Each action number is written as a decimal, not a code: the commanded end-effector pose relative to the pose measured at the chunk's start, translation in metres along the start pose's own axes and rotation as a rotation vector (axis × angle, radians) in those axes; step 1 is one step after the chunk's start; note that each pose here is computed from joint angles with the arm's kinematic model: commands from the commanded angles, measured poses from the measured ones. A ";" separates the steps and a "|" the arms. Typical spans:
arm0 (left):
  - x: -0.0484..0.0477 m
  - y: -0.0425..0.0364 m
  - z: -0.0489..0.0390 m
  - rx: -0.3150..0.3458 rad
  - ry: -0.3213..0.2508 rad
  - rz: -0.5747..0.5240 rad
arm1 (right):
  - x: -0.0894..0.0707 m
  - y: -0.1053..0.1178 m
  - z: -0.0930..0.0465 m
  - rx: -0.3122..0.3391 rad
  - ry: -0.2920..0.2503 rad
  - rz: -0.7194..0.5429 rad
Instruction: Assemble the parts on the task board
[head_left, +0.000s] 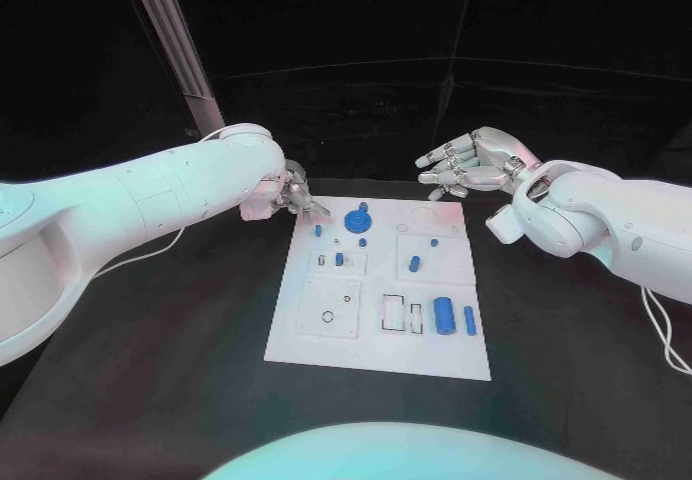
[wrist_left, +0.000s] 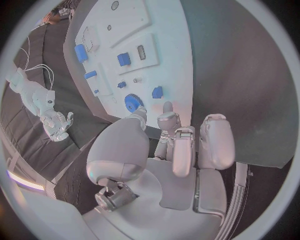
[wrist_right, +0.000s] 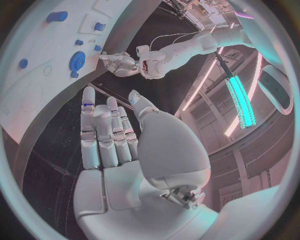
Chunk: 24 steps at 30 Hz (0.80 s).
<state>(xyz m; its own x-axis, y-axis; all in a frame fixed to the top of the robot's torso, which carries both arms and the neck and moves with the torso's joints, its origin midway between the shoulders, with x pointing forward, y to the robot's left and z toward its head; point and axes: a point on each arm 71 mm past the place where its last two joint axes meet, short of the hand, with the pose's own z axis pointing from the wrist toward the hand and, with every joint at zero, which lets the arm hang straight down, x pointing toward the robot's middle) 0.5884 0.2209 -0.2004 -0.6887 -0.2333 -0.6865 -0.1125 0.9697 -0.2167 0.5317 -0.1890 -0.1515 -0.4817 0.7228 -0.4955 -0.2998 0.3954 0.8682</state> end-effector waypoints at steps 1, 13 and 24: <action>0.0025 -0.0022 0.0006 0.021 0.028 0.036 | 0.000 0.002 0.001 -0.008 0.001 -0.001; 0.0133 -0.0048 0.0066 0.027 0.057 0.043 | 0.001 0.002 0.001 -0.008 0.002 -0.001; 0.0158 -0.0088 0.0079 0.040 0.048 0.039 | 0.001 0.002 0.002 -0.009 0.003 -0.001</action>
<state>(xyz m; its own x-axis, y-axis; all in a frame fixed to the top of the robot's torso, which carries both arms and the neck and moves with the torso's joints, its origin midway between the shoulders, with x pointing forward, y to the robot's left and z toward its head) 0.5840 0.2100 -0.2155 -0.7264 -0.2010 -0.6572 -0.0755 0.9738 -0.2144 0.5320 -0.1871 -0.1517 -0.4837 0.7213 -0.4958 -0.3005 0.3952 0.8681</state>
